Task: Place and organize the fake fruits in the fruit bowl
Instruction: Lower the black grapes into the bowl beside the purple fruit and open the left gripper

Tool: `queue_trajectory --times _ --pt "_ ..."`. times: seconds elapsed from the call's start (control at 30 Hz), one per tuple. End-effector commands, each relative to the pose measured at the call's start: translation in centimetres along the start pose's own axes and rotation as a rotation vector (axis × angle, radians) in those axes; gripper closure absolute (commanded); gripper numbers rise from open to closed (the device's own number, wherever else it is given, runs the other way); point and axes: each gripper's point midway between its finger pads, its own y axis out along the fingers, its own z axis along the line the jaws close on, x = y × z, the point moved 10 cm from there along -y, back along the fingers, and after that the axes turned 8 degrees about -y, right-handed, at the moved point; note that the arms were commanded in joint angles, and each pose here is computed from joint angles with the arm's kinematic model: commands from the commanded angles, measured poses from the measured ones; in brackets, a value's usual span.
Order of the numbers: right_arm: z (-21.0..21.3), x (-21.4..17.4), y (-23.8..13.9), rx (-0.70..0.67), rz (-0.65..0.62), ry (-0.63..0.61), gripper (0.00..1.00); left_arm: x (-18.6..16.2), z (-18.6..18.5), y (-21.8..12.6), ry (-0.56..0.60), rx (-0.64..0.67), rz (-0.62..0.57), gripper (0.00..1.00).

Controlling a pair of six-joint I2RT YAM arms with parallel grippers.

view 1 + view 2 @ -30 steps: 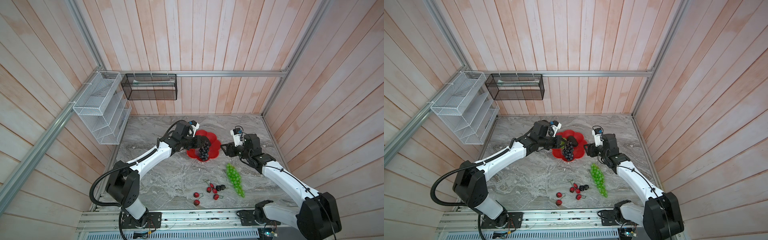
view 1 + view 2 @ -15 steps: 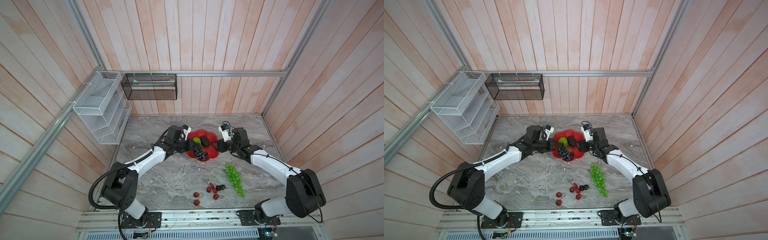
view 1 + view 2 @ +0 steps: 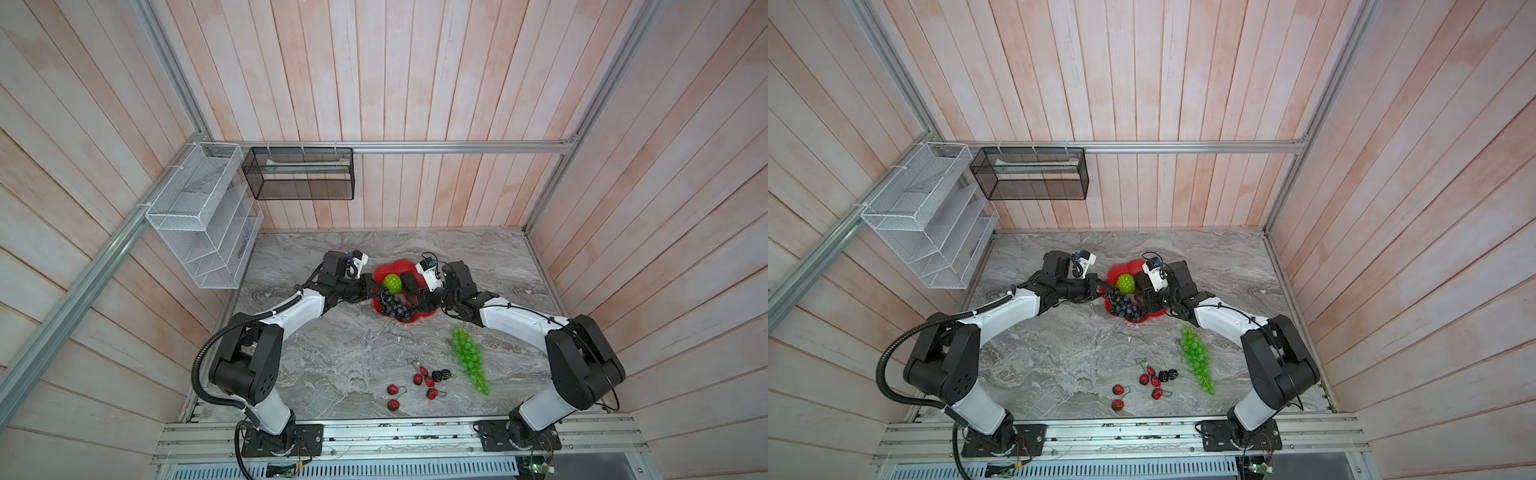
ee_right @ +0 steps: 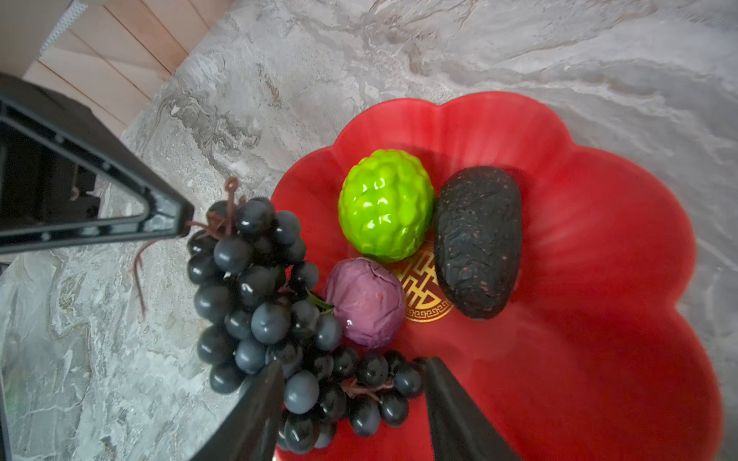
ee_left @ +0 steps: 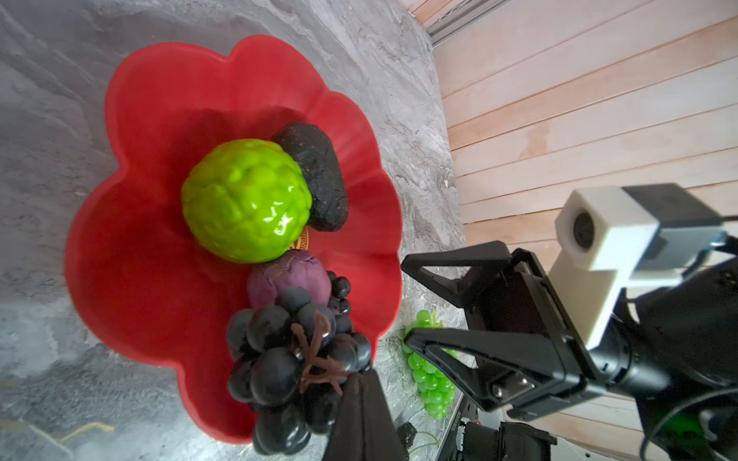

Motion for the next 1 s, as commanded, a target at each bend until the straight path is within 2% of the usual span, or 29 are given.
queue_trajectory --times 0.0,0.33,0.47,0.63,0.7,0.83,0.97 --pt "0.2 -1.0 0.9 0.021 0.017 -0.011 0.43 1.4 -0.1 0.2 0.042 -0.04 -0.01 0.99" --pt "0.5 -2.1 2.8 0.062 0.065 -0.011 0.44 2.8 1.5 2.2 0.016 -0.044 0.003 0.91" --pt "0.6 -2.3 3.4 0.075 0.076 -0.007 0.44 3.1 1.8 2.5 0.012 -0.036 0.004 0.81" --pt "0.8 -1.4 3.1 0.067 0.061 -0.009 0.44 3.6 1.7 2.1 0.017 -0.024 -0.012 0.59" --pt "0.9 -0.7 2.4 0.045 0.052 -0.017 0.44 3.8 1.4 1.7 0.025 0.001 -0.017 0.55" --pt "1.4 1.5 0.0 -0.012 -0.004 -0.044 0.43 3.7 0.4 -0.1 0.065 0.108 -0.055 0.38" --pt "1.9 3.1 -2.7 -0.052 -0.06 -0.032 0.41 3.1 0.1 -2.3 0.092 0.256 -0.1 0.29"
